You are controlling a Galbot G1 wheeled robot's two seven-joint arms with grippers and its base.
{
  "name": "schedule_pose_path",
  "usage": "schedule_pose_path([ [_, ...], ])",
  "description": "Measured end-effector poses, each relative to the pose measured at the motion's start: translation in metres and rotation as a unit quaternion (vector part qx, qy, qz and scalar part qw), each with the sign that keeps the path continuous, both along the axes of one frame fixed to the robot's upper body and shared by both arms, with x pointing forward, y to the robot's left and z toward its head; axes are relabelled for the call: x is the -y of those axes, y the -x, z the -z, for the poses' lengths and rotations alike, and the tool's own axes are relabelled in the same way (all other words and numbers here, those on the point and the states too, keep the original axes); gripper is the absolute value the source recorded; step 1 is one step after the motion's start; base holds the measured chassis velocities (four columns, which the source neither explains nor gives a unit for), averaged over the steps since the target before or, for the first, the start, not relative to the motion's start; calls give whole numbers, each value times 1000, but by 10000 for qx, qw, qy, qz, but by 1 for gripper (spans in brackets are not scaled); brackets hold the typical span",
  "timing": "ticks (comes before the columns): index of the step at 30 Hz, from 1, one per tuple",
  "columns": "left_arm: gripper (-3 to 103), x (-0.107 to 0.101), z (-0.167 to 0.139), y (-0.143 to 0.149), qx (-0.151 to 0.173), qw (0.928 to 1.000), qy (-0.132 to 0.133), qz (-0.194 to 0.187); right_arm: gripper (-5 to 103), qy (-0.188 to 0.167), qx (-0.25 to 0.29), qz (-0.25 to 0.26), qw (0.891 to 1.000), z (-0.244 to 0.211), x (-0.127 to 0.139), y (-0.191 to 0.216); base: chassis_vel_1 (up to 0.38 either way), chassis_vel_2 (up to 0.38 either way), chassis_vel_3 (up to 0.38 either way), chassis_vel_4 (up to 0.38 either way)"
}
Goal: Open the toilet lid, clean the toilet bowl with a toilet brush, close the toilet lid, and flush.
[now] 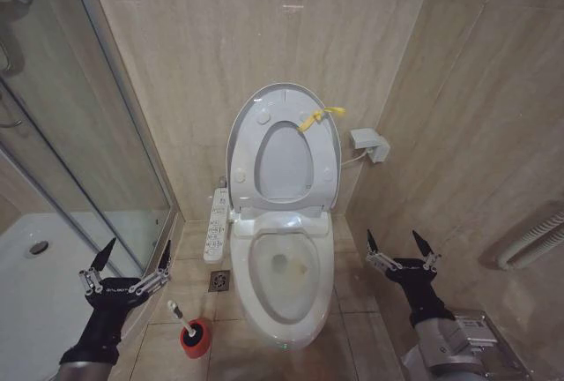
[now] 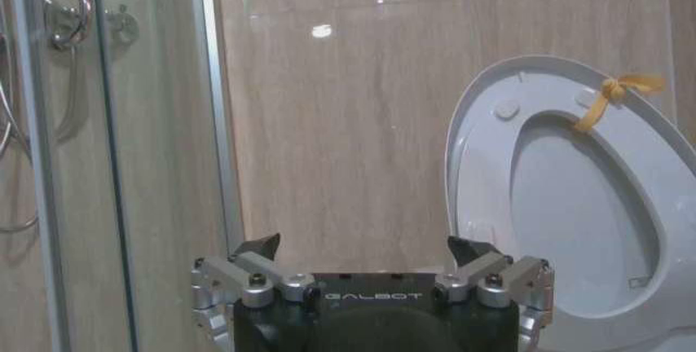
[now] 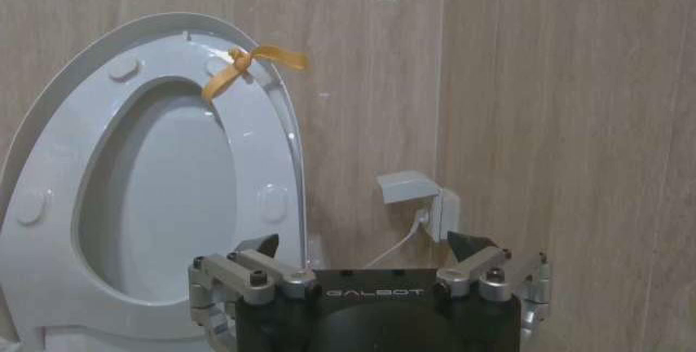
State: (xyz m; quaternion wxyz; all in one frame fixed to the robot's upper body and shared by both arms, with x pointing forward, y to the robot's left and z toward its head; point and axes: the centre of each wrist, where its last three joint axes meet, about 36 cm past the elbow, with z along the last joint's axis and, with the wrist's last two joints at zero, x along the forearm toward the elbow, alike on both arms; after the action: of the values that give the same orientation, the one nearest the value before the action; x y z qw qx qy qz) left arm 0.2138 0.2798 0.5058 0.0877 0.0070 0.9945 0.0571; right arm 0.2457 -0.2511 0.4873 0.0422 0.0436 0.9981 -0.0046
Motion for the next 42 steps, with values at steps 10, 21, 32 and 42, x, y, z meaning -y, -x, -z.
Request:
schedule_pose_path([
  [10,100,-19,96,3,-352,9991,-220,-50,100,0,0,-1,10000,0,0,0,0,0,0,0],
  [21,100,-15,234,47,-1109,9933,-212,-247,100,0,0,0,10000,0,0,0,0,0,0,0],
  [32,96,-42,290,10,-1291,9867,471,-863,100,0,0,0,10000,0,0,0,0,0,0,0],
  [42,97,-60,320,-50,-1160,9897,667,-515,100,0,0,0,10000,0,0,0,0,0,0,0],
])
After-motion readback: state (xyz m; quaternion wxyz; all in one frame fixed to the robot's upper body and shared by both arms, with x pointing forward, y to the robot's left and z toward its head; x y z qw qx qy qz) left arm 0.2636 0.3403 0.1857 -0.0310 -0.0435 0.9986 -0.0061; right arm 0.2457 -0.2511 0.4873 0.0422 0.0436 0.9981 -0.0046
